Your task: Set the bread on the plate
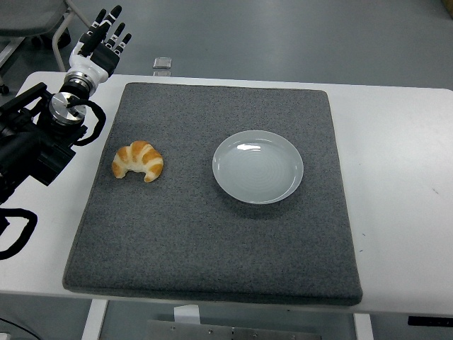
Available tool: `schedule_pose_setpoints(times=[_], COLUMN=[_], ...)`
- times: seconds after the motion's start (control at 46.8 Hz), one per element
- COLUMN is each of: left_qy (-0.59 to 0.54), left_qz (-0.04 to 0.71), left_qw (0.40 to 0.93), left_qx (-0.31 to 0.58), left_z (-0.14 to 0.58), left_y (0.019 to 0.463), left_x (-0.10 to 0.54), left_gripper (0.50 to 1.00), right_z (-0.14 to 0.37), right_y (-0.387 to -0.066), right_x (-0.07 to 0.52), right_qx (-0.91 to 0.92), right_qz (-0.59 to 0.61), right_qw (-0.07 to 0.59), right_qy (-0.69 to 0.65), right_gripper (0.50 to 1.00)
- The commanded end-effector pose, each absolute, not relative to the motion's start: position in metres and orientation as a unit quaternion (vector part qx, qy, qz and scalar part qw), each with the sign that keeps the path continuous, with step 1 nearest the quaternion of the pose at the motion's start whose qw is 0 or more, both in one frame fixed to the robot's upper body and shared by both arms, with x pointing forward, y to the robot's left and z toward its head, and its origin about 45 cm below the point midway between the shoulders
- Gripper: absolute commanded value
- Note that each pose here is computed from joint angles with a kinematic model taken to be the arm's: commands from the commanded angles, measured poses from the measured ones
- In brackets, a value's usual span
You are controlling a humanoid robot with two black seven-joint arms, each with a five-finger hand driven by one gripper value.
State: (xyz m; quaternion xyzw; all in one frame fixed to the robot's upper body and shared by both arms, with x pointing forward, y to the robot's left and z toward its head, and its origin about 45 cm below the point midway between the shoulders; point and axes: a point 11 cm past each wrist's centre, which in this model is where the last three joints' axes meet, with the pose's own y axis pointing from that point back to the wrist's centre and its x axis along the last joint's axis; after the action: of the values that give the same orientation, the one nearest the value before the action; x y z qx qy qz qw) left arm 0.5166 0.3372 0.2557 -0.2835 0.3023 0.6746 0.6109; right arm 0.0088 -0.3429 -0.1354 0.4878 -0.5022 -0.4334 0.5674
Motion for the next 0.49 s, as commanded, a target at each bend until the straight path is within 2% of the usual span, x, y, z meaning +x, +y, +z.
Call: schedule_pose_setpoints(times=[0.0, 0.47], left_qy=[0.302, 0.290], left_qz=[0.675, 0.665], left_qw=[0.611, 0.626], left_qx=[-0.284, -0.285], left_z=[0.2555, 0.2624], left_y=[0.3375, 0.3396], left_x=[0.5164, 0.5169], left_gripper=[1.000, 1.000], right_z=[-0.1354, -0.1354], right_y=[-0.3430, -0.3428], right_x=[0.0097, 0.0088], right_qx=[0.488, 0.488], right_qz=[-0.433, -0.434], right_qw=[0.567, 0.567], right_qy=[-0.503, -0.502], right_gripper=[0.930, 0.930])
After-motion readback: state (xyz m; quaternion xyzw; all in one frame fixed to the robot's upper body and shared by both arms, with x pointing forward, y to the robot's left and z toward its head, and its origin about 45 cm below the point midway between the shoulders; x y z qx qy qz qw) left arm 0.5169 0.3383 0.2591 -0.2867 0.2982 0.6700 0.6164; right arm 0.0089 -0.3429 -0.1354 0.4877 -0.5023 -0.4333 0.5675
